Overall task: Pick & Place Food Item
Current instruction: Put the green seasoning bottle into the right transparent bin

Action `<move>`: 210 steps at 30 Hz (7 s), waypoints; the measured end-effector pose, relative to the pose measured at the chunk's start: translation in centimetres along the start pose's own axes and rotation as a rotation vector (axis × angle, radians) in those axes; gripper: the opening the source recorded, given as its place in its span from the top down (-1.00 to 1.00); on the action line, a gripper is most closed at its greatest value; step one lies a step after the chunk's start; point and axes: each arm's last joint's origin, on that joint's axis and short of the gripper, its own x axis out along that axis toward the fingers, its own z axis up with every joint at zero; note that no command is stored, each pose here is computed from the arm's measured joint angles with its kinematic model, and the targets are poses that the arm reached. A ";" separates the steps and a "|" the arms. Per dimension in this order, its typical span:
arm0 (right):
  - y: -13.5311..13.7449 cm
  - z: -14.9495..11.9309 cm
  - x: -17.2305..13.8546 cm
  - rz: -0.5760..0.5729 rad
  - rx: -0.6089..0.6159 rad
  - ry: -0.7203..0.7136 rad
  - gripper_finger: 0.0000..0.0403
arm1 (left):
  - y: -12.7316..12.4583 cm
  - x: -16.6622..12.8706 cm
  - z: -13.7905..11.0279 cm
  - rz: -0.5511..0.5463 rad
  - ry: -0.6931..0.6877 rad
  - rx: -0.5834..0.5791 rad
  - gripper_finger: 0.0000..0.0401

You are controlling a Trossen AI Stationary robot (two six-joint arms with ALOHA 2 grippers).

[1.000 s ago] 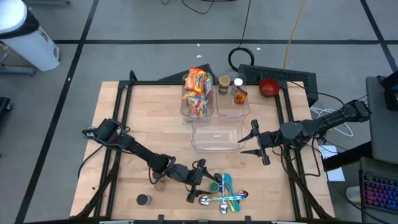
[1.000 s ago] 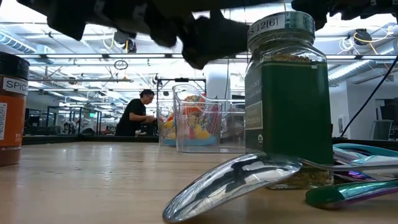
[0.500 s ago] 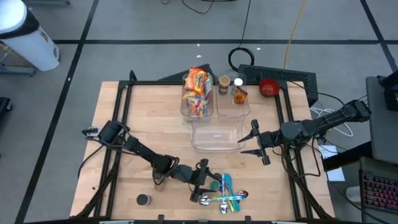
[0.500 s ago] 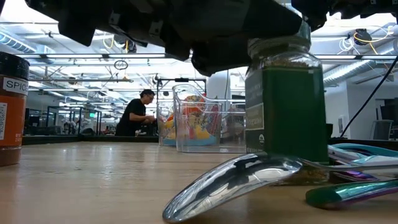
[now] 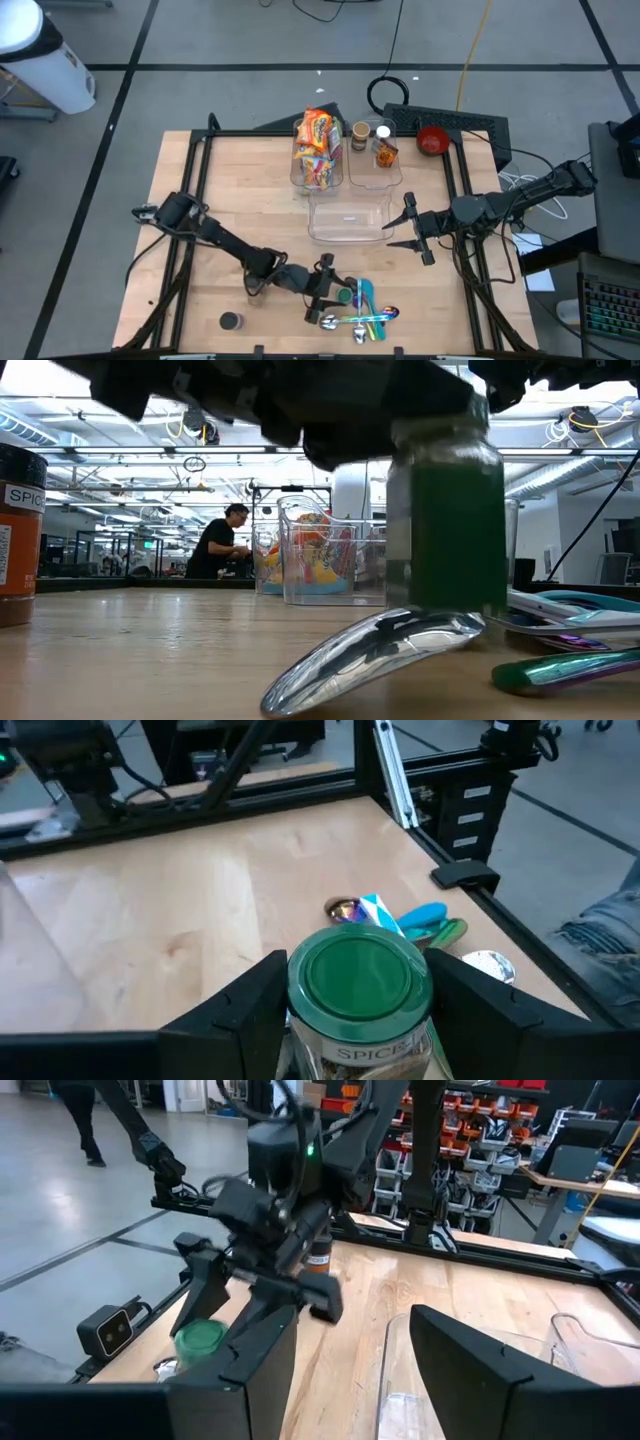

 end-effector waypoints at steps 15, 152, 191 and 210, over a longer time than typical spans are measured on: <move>0.2 -0.4 2.7 -0.001 0.126 -0.049 0.05 | 3.0 -6.5 8.8 0.135 -0.126 -0.027 -0.05; -1.6 7.0 4.3 -0.188 0.138 0.349 -0.87 | 11.4 -2.6 4.2 0.204 -0.139 -0.103 -0.02; -1.1 5.9 10.1 -0.095 0.097 0.539 0.03 | 10.5 -3.1 4.4 0.192 -0.070 -0.099 -0.38; -4.6 10.1 3.3 -0.262 0.159 0.373 0.03 | 11.0 -12.6 6.5 0.331 -0.139 -0.119 -0.31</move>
